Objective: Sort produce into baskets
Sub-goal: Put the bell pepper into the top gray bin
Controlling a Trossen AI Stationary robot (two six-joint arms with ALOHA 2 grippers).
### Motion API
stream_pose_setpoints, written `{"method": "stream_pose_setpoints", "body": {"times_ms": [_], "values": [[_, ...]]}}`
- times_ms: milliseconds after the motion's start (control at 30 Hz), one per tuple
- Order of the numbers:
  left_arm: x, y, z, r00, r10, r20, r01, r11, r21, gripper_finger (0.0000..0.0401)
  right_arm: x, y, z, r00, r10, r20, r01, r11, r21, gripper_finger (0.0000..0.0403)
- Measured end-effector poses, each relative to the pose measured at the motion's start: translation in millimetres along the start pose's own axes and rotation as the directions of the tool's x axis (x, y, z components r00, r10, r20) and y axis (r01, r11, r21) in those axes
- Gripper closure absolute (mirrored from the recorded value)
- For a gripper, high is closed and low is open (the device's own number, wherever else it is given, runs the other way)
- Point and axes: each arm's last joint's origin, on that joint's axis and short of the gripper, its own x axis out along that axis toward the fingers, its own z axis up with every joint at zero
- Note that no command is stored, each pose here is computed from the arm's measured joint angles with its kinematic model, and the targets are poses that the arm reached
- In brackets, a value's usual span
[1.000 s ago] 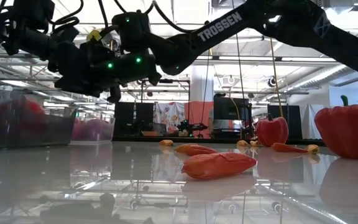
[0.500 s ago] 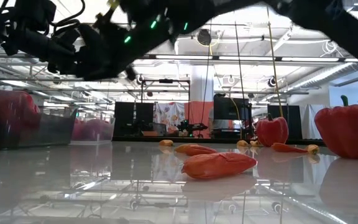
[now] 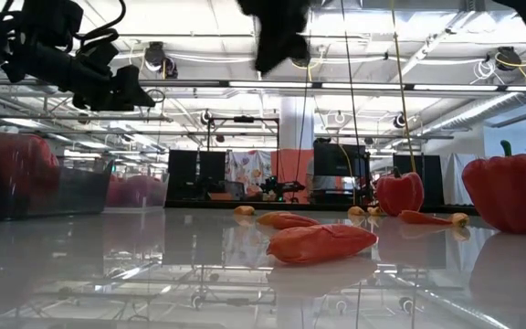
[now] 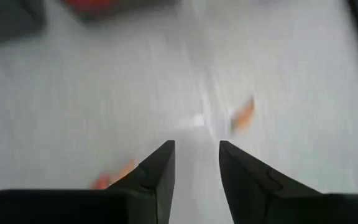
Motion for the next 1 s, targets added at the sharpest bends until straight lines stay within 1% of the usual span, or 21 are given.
{"method": "stream_pose_setpoints", "body": {"times_ms": [100,200,233,267,300,367,467,533,633,700,800,900,1000], "values": [[0.0,-0.4,0.0,1.0,-0.013,0.0,0.013,1.0,-0.001,0.0049,-6.0,2.0,-19.7,0.983,-0.052,-0.175,0.065,0.996,0.069,0.0287],[0.0,-0.5,0.0,1.0,-0.017,0.0,0.017,1.0,-0.001,0.0049,-12.3,10.4,-39.3,0.933,-0.163,-0.322,0.198,0.977,0.081,0.0287],[0.0,-0.7,0.0,1.0,-0.024,0.0,0.024,1.0,-0.001,0.0049,-13.9,14.8,-44.6,0.916,-0.204,-0.346,0.247,0.965,0.086,0.0287],[0.0,-0.9,0.0,1.0,-0.032,0.0,0.032,1.0,-0.001,0.0049,-12.3,20.0,-48.3,0.909,-0.237,-0.344,0.285,0.954,0.094,0.0287],[0.0,-1.0,0.0,0.999,-0.034,0.0,0.034,0.999,-0.001,0.0049,-12.5,25.5,-52.6,0.909,-0.245,-0.336,0.295,0.95,0.105,0.0287],[0.0,-1.0,0.0,0.999,-0.036,0.0,0.036,0.999,-0.002,0.0049,-14.8,36.8,-64.2,0.905,-0.239,-0.352,0.294,0.949,0.112,0.0285],[0.0,-1.0,0.0,0.999,-0.036,0.0,0.036,0.999,-0.001,0.0049,-15.5,48.8,-83.4,0.89,-0.178,-0.42,0.267,0.95,0.163,0.0275],[0.0,-1.5,0.0,0.999,-0.052,0.0,0.052,0.999,-0.002,0.0049,-14.5,55.2,-100.9,0.871,-0.169,-0.462,0.278,0.944,0.178,0.026],[-0.4,-1.6,0.3,0.998,-0.061,0.003,0.061,0.998,-0.003,0.0049,-18.0,60.6,-132.0,0.834,-0.178,-0.523,0.323,0.925,0.201,0.0232],[-0.4,-1.6,0.5,0.998,-0.062,0.005,0.062,0.998,-0.003,0.0049,-19.5,61.9,-153.3,0.813,-0.162,-0.559,0.341,0.911,0.231,0.0215],[-0.3,-1.7,0.4,0.998,-0.063,0.004,0.063,0.998,-0.003,0.0049,-19.8,60.9,-176.4,0.817,-0.139,-0.56,0.367,0.874,0.318,0.0191],[-0.3,-1.7,0.4,0.998,-0.064,0.004,0.064,0.998,-0.007,0.0049,-19.6,60.3,-192.1,0.836,-0.127,-0.535,0.38,0.836,0.396,0.0175],[-0.3,-1.8,0.6,0.998,-0.065,0.006,0.065,0.997,-0.028,0.0049,-12.7,64.3,-203.8,0.858,-0.103,-0.503,0.357,0.823,0.441,0.0168]]}}
